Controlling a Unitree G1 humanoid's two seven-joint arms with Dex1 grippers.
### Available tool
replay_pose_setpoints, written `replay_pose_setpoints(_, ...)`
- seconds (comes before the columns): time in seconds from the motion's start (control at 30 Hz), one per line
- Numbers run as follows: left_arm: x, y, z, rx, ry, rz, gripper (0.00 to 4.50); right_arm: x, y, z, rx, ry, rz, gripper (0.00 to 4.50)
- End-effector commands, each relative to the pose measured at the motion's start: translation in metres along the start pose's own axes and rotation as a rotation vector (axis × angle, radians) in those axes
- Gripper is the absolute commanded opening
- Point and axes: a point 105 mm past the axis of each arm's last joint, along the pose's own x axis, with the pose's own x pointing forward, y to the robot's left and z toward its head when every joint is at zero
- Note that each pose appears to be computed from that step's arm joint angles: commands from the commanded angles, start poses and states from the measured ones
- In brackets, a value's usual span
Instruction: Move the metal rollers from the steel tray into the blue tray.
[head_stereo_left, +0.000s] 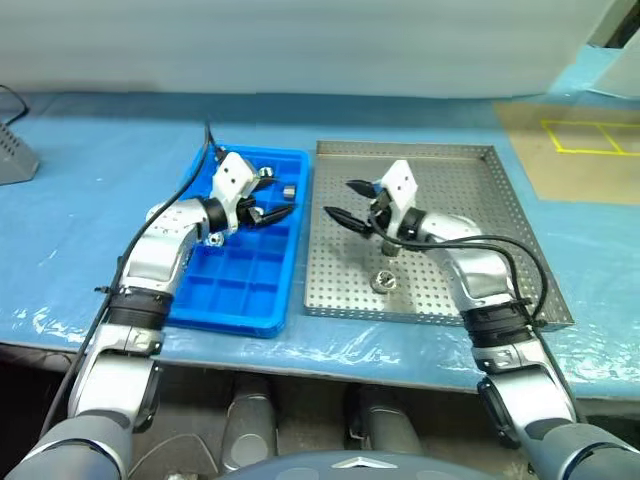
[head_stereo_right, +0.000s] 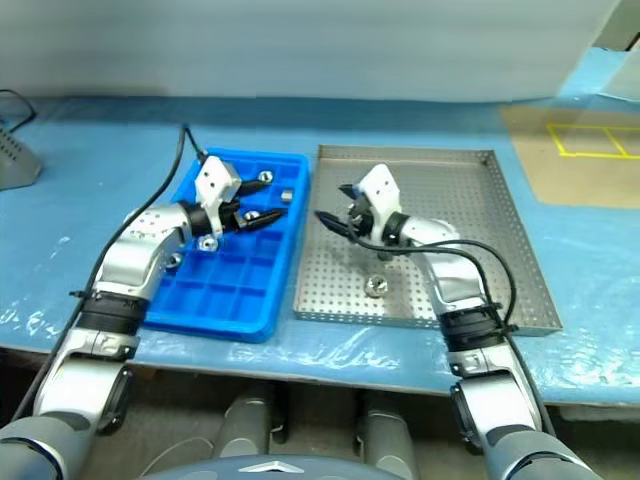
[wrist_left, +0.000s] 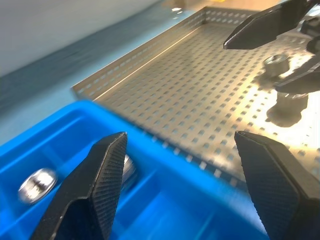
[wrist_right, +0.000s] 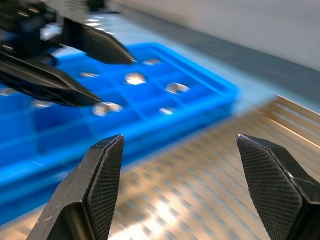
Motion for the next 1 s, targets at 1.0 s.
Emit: replay_pose_setpoints(1.0,0.076,-0.127,-0.048,0.097,0.182,-0.750,3.62,-0.080,-0.014,-0.005,0.006,0.041,-0.358,3.70)
